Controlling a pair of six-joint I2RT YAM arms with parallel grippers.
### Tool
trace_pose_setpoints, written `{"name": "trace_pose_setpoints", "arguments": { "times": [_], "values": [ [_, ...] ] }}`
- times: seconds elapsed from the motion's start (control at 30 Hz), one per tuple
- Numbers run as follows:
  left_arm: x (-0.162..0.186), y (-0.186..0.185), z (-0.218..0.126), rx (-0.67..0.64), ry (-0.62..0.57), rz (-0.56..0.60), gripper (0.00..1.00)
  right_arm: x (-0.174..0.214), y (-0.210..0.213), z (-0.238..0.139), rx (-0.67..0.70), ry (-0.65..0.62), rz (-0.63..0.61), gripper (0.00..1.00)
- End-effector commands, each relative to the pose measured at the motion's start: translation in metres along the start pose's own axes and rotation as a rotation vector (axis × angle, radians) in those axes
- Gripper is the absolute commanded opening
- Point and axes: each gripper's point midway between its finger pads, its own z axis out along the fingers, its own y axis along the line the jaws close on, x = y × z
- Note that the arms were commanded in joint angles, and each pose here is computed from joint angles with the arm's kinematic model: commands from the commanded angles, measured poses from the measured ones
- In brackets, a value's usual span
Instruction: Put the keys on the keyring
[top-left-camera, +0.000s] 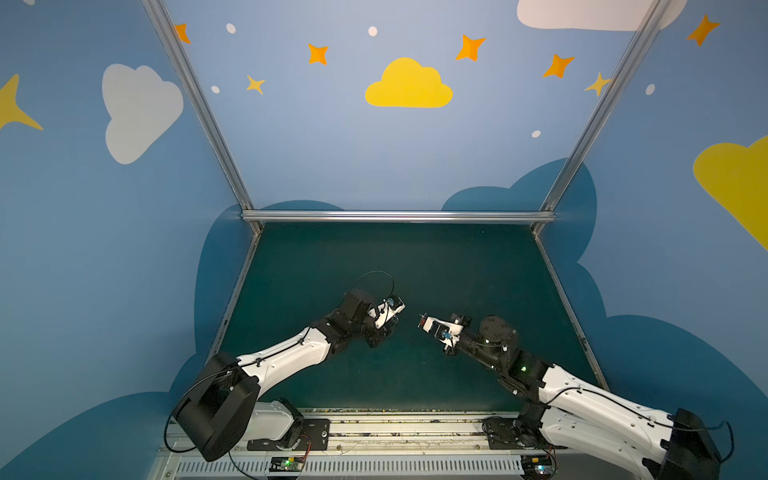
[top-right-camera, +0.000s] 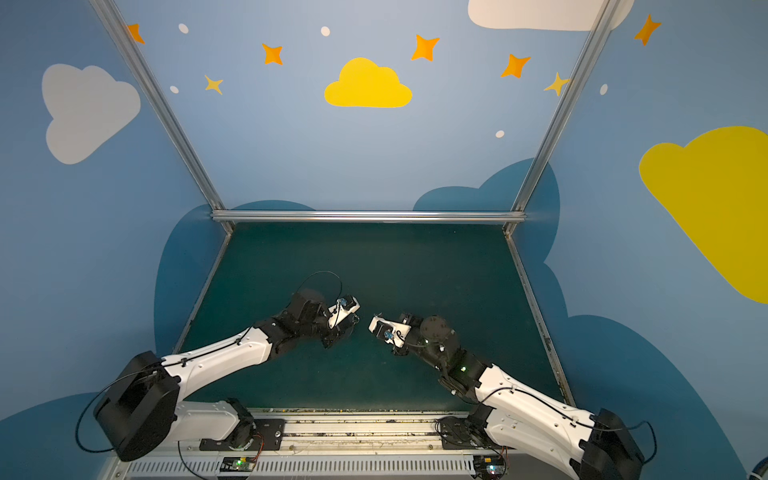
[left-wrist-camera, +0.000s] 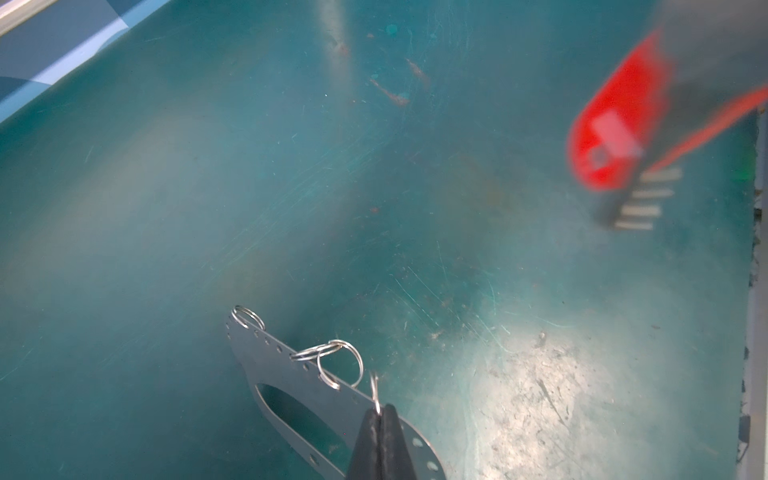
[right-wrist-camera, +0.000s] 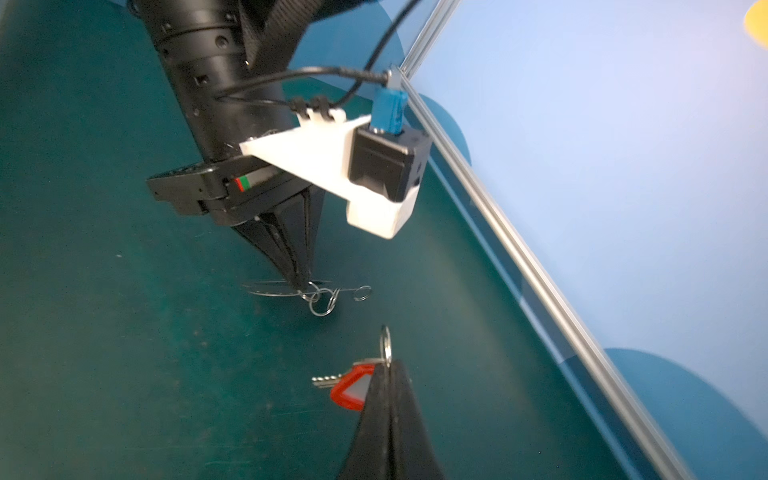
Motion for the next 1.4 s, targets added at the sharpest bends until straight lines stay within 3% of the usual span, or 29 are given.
{"name": "trace_pose_setpoints", "arguments": {
  "times": [0.0,0.3,0.5,0.67,0.87,1.17,1.37],
  "values": [
    [-0.023,0.005,-0.01,-0.018,-0.076,0.01,0.04,-0.016,-0.009,-0.01,0.009,-0.004,-0.111,0.0],
    [-0.03,0.006,-0.015,-0.026,-0.113,0.022,0.04,-0.061,0.001,-0.05,-0.149,-0.18,0.032,0.0],
    [-0.036,0.003,-0.021,-0.016,-0.149,0.026,0.04,-0.053,-0.003,-0.049,-0.154,-0.154,0.118,0.0],
    [-0.039,-0.001,-0.023,0.0,-0.166,0.028,0.04,-0.028,-0.021,-0.029,-0.127,-0.047,0.464,0.0],
    [-0.037,-0.006,-0.02,0.025,-0.16,0.031,0.04,0.003,-0.02,0.002,-0.194,0.051,0.869,0.0],
    [-0.032,-0.012,-0.014,0.043,-0.147,0.041,0.04,0.031,-0.008,0.023,-0.338,0.045,1.178,0.0],
    [-0.03,-0.016,-0.011,0.06,-0.146,0.042,0.04,0.035,0.007,0.03,-0.429,0.048,1.214,0.0]
  ]
}}
